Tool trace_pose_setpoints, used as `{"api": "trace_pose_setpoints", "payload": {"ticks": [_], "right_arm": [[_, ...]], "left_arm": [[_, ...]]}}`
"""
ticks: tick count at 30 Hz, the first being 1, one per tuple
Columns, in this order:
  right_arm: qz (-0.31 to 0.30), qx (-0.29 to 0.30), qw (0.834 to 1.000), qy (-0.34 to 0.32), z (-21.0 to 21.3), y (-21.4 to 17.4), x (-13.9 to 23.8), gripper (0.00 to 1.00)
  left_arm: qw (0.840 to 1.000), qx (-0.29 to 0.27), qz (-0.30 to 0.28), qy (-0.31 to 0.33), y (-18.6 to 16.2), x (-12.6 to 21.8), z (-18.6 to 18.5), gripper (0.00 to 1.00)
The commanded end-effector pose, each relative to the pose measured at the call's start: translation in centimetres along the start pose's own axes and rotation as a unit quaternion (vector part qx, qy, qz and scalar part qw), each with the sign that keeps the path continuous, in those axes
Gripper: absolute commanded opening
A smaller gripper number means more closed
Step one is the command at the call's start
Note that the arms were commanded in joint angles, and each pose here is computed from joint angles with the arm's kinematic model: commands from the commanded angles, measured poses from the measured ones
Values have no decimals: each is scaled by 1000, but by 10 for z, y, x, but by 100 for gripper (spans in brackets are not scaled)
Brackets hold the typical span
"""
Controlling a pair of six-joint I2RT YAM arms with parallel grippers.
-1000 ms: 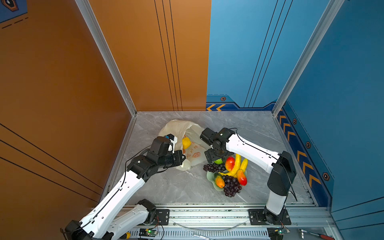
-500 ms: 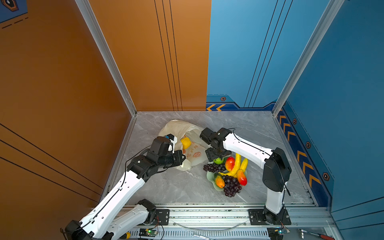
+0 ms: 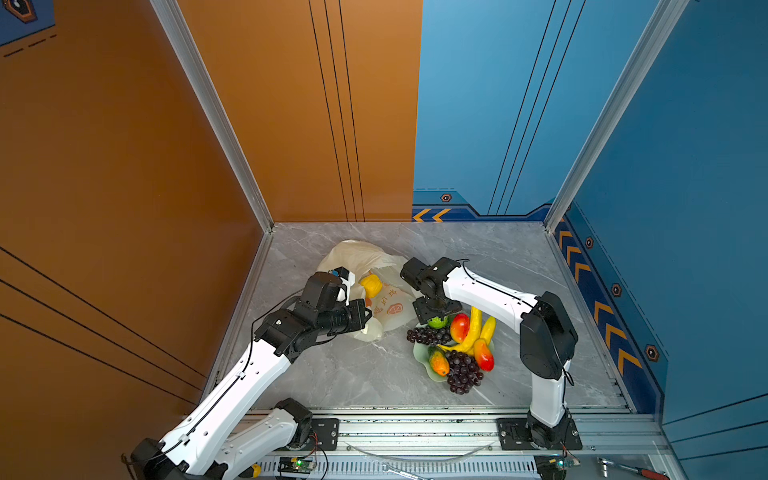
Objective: Place the fruits into the plastic bag
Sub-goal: 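Lower the right gripper onto the green custard apple and close on it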
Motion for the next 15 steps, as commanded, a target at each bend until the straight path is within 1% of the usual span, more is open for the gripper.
{"api": "trace_pose_setpoints", "payload": {"ticks": [1, 5, 9, 10, 13, 15], "right_arm": [[4, 2, 1000, -7, -2, 0, -7, 75], [0, 1, 1000, -7, -2, 1, -5, 73], [-5, 0, 1000, -4, -3, 2, -1, 66], [-7, 0, 1000, -4, -4, 2, 0, 66], [-18, -5, 1000, 5, -5, 4, 9, 65], [-28, -10, 999, 14, -6, 5, 18, 63]], "left_arm": [[1000, 0, -14, 0, 7, 5, -6, 0], [1000, 0, -12, 2, 6, 4, -6, 0], [1000, 0, -13, 3, 6, 4, -6, 0], [1000, 0, -13, 3, 7, 4, -6, 0], [1000, -1, -15, 3, 7, 4, -7, 0], [1000, -1, -14, 3, 7, 4, -7, 0]]}}
Point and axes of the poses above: each gripper's point midway between its finger pads, its own x axis back along the fingers, its own z axis along the line the jaws close on, y = z × x, the point moved 8 cm from there along x, back along the fingers, and after that the axes turned 12 degrees about -x, right-handed, at the moved point
